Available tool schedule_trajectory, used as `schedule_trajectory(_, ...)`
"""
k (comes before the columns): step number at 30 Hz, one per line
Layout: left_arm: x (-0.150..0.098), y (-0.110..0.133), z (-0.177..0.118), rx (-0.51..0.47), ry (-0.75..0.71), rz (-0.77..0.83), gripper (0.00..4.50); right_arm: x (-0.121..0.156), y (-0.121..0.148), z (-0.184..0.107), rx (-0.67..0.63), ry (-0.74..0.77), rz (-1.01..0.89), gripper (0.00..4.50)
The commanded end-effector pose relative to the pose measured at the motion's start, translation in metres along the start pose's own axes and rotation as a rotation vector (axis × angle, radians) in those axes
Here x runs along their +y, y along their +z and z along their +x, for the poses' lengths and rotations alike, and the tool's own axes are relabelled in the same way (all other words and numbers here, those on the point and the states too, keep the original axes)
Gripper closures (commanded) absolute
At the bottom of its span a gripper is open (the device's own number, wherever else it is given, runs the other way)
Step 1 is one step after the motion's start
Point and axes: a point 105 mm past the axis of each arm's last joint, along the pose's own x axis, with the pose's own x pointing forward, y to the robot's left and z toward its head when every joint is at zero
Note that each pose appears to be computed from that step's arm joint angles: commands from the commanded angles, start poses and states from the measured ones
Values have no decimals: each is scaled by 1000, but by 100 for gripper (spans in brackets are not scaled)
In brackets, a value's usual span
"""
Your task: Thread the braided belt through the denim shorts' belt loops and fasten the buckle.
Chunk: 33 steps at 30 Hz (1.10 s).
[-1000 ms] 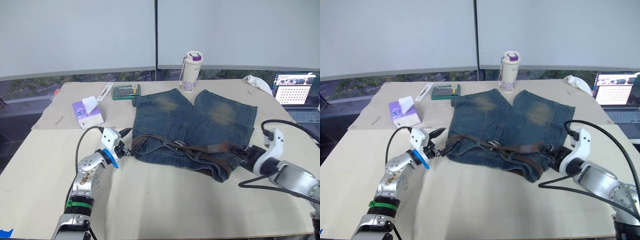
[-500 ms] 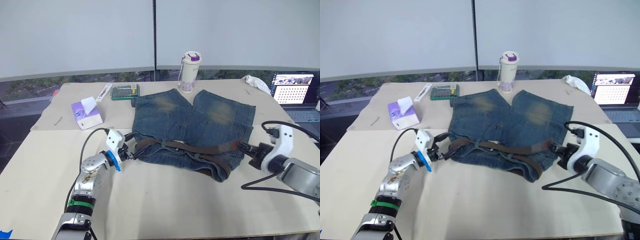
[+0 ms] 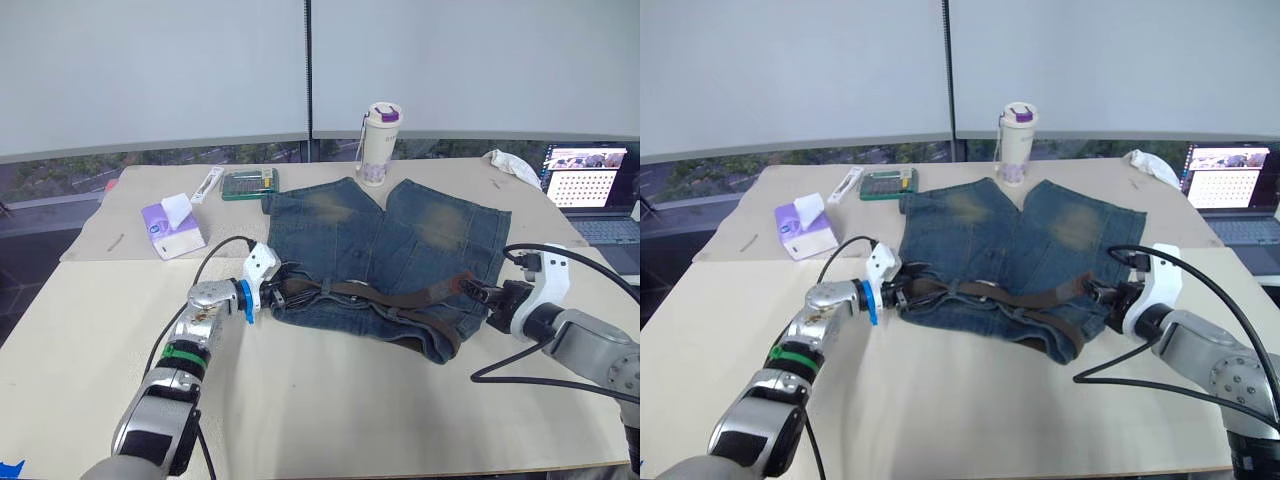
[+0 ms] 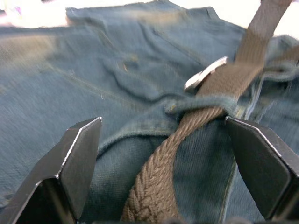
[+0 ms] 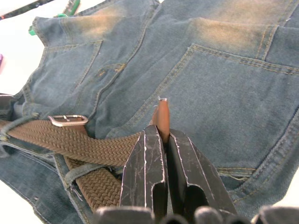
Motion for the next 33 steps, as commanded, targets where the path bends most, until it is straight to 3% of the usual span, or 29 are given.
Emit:
schedule_trajectory(1, -1, 7, 4, 3, -66, 46, 111, 9, 15, -1, -55, 32, -34, 450)
schedule_trajectory(8, -3, 11, -2, -67, -106, -31, 354, 12, 14, -3, -71, 39, -86, 450)
schedule_trajectory(11, -4, 12, -5, -85, -130, -88, 447, 12, 22, -5, -96, 47, -202, 345)
schedule_trajectory(16, -10, 9, -11, -77, -186, -176, 450, 5, 41, -4, -118, -29, -599, 172)
schedule_trajectory(18, -15, 5, -12, -54, -217, -182, 450, 28, 54, 1, -190, 53, -682, 84)
schedule_trajectory(21, -18, 3, -13, -47, -227, -196, 450, 60, 57, 9, -240, 180, -768, 3)
schedule_trajectory(26, -24, -2, -12, -36, -249, -214, 450, 112, 23, 33, -169, 449, -852, 3)
schedule_trajectory(33, -30, -6, -13, -14, -285, -221, 450, 119, -5, 62, -67, 533, -1009, 3)
